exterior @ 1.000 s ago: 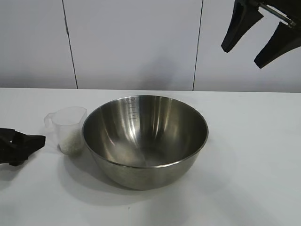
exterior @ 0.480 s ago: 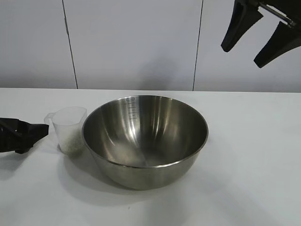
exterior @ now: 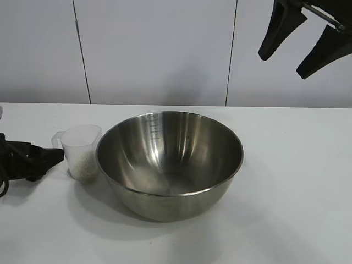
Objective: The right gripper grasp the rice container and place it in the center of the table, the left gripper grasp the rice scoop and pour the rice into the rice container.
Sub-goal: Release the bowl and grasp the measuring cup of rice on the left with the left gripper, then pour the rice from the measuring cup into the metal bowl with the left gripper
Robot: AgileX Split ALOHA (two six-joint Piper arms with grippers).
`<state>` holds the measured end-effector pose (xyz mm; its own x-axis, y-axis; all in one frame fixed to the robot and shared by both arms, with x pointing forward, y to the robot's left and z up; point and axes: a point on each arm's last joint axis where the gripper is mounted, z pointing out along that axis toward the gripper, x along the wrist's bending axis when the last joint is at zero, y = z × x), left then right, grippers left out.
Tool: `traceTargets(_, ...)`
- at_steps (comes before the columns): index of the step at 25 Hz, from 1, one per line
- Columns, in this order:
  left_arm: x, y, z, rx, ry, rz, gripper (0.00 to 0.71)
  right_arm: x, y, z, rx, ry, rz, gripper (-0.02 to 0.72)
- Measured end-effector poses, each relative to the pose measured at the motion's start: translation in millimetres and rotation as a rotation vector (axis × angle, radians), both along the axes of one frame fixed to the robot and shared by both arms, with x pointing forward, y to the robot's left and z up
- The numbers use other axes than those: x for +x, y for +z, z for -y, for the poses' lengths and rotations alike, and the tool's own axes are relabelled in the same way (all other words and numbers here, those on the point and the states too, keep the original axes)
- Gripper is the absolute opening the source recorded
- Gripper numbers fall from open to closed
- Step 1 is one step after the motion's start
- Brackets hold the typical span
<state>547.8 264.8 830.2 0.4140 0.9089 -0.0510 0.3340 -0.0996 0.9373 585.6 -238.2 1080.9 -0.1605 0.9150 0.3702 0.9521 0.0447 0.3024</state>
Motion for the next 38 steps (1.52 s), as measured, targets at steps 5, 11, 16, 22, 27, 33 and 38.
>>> traceTargets(5, 9, 4, 1.4, -0.018, -0.011, 0.026, 0.567, 1, 0, 0, 0.0, -0.003, 0.007, 0.486)
traceTargets(11, 10, 4, 4.5, -0.017, -0.052, 0.029, 0.323, 1, 0, 0, 0.001, -0.003, 0.007, 0.486)
traceTargets(16, 8, 3, 8.5, -0.017, -0.105, 0.025, 0.043, 1, 0, 0, 0.002, -0.006, 0.012, 0.486)
traceTargets(22, 9, 9, 8.8, -0.082, -0.084, 0.002, 0.01, 1, 0, 0, 0.003, -0.007, 0.015, 0.486)
traceTargets(27, 12, 42, 9.6, -0.108, -0.088, 0.084, 0.01, 2, 1, 0, 0.004, -0.01, 0.02, 0.486)
traceTargets(33, 5, 111, 16.7, -0.041, -0.184, 0.24, 0.01, 2, 1, 0, 0.004, -0.012, 0.024, 0.486)
traceTargets(38, -18, 155, 54.7, 0.155, -0.285, 0.314, 0.009, 4, 1, 0, 0.005, -0.017, 0.036, 0.486)
